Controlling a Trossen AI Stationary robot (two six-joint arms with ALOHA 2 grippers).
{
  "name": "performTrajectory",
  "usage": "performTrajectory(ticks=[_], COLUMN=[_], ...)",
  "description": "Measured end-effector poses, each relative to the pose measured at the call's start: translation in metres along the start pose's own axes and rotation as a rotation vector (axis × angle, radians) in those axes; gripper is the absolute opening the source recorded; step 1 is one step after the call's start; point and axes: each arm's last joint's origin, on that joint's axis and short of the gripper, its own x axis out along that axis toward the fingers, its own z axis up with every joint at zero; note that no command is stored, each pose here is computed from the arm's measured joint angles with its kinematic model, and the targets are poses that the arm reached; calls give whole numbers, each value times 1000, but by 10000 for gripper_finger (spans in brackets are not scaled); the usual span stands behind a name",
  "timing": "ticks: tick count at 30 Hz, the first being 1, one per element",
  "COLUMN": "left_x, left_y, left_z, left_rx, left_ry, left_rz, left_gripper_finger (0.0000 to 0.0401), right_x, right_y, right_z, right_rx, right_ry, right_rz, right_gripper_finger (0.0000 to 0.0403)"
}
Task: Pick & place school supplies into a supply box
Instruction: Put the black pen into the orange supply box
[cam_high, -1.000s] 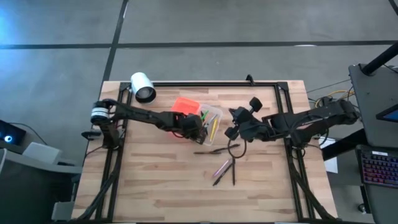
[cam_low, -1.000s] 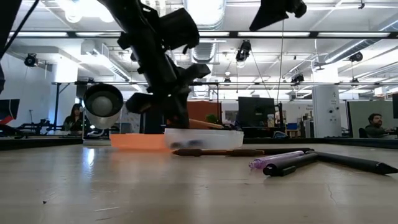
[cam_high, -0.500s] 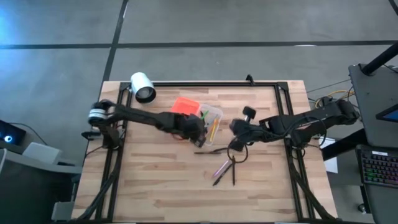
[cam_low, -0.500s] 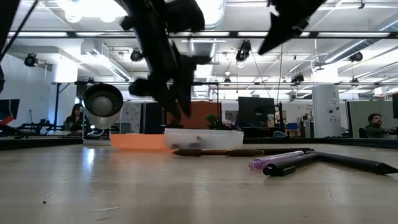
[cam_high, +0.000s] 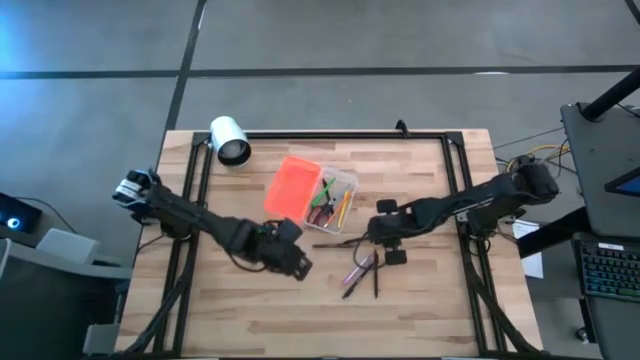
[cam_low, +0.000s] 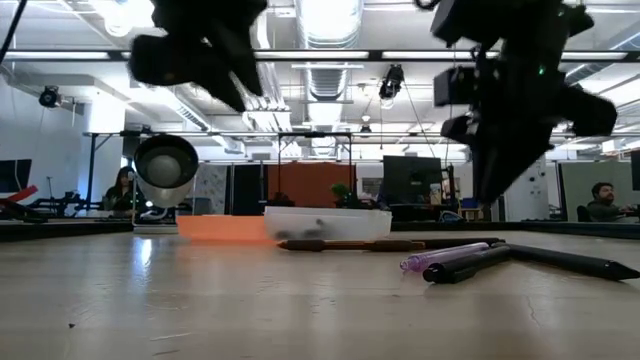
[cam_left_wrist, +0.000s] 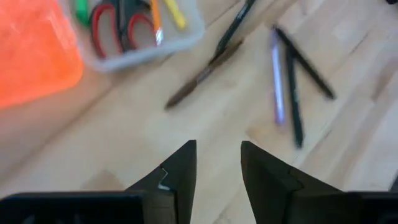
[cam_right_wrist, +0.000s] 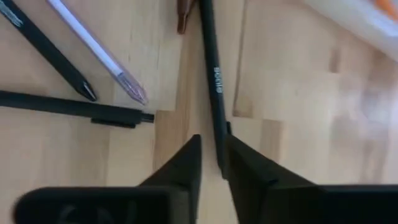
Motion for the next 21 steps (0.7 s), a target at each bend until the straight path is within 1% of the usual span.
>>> performTrajectory(ticks=[3, 6, 8, 11, 14, 16, 18, 21], left_x=[-5, -9, -12, -16, -19, -20, -21, -21], left_y=[-3, -6, -7, -9, -10, -9, -8, -7], left_z=[-13, -23, -29, -37, -43, -47, -49, -50], left_rx=[-34, -58, -70, -86, -108, -113, -118, -118], left_ry=[13, 21, 24, 17, 4, 2, -1, 0], left_rz=[4, 7, 8, 7, 13, 32, 42, 51], left_gripper_finger=[108, 108, 108, 108, 108, 108, 108, 108], right_x=[13, 24, 31, 42, 51, 55, 57, 61], right_y=[2, 3, 4, 6, 6, 6, 5, 0], right_z=[7, 14, 17, 20, 21, 21, 20, 20], right_rx=[-38, -104, -157, -207, -209, -193, -169, -144], right_ry=[36, 66, 78, 104, 110, 119, 127, 138], right_rz=[0, -31, -30, -23, -19, -20, -16, 8], right_gripper_finger=[101, 140, 160, 177, 179, 169, 151, 113])
